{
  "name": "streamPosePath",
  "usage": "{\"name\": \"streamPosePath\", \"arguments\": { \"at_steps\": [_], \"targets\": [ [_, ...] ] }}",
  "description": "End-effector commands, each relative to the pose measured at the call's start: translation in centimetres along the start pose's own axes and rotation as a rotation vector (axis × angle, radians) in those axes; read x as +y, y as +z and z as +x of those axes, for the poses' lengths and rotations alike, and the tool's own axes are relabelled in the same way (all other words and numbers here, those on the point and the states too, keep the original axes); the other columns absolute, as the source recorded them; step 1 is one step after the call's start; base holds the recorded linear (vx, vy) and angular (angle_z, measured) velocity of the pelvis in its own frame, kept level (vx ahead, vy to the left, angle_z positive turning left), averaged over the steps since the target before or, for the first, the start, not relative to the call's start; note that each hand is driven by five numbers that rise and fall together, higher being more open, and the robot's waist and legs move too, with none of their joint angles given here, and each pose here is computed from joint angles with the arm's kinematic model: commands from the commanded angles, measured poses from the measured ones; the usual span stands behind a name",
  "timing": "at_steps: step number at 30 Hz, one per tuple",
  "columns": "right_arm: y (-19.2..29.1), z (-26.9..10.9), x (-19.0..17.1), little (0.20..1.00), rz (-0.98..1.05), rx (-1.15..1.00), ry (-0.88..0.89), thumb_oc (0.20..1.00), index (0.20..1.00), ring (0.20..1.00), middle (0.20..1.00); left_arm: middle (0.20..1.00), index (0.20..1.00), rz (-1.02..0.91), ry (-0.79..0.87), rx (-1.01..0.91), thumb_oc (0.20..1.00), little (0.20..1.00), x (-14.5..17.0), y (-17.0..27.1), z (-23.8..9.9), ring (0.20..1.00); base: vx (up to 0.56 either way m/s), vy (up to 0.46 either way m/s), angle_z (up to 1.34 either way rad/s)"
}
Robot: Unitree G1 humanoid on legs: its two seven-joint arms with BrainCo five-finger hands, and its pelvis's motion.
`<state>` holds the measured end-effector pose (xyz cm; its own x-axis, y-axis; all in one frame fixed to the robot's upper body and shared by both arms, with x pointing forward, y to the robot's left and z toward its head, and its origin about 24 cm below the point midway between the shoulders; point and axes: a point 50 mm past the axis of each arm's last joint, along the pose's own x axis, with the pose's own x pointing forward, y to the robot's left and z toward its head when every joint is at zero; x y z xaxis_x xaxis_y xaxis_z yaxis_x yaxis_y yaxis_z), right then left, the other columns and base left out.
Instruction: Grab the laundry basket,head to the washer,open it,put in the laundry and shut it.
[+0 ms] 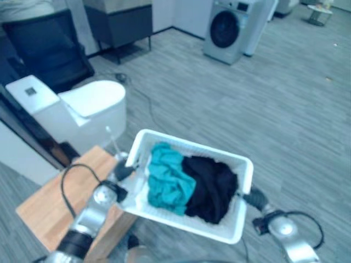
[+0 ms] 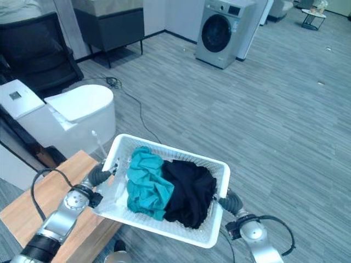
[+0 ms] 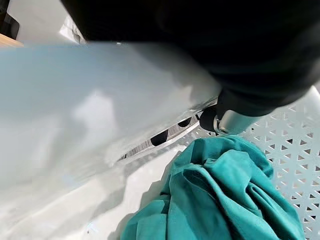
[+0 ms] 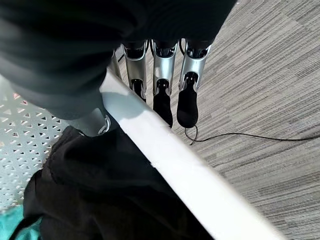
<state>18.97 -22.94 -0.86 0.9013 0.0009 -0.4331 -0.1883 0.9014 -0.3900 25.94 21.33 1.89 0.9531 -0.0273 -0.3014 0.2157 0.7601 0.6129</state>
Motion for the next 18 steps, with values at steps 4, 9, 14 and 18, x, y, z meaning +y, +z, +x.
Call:
{"name": "streamPosePath", "arguments": {
  "at_steps": [4,9,14,18],
  "targets": [
    [5.4,0.2,-2.6,0.200,0.016,-0.277,-0.111,0.200,0.200,0.200,0.200,0.200,0.200,-0.060,0.048,-0.375,0.200,0.200,2.4,8.7,1.8,0.200,-0.07,-0.170,0.05],
    [5.4,0.5,-2.4,0.200,0.031,-0.281,-0.097,0.200,0.200,0.200,0.200,0.200,0.200,-0.108,0.068,-0.379,0.200,0.200,2.7,8.6,1.7,0.200,-0.09,-0.237,-0.19],
    [5.1,0.8,-2.4,0.200,0.027,-0.260,-0.097,0.200,0.200,0.200,0.200,0.200,0.200,-0.119,0.056,-0.334,0.200,0.200,2.3,7.2,1.3,0.200,0.05,-0.074,-0.22],
    [5.8,1.3,-1.7,0.200,0.047,-0.282,-0.078,0.200,0.200,0.200,0.200,0.200,0.200,-0.103,0.084,-0.295,0.200,0.200,2.6,6.2,1.3,0.200,0.17,-0.039,-0.40]
  ]
}}
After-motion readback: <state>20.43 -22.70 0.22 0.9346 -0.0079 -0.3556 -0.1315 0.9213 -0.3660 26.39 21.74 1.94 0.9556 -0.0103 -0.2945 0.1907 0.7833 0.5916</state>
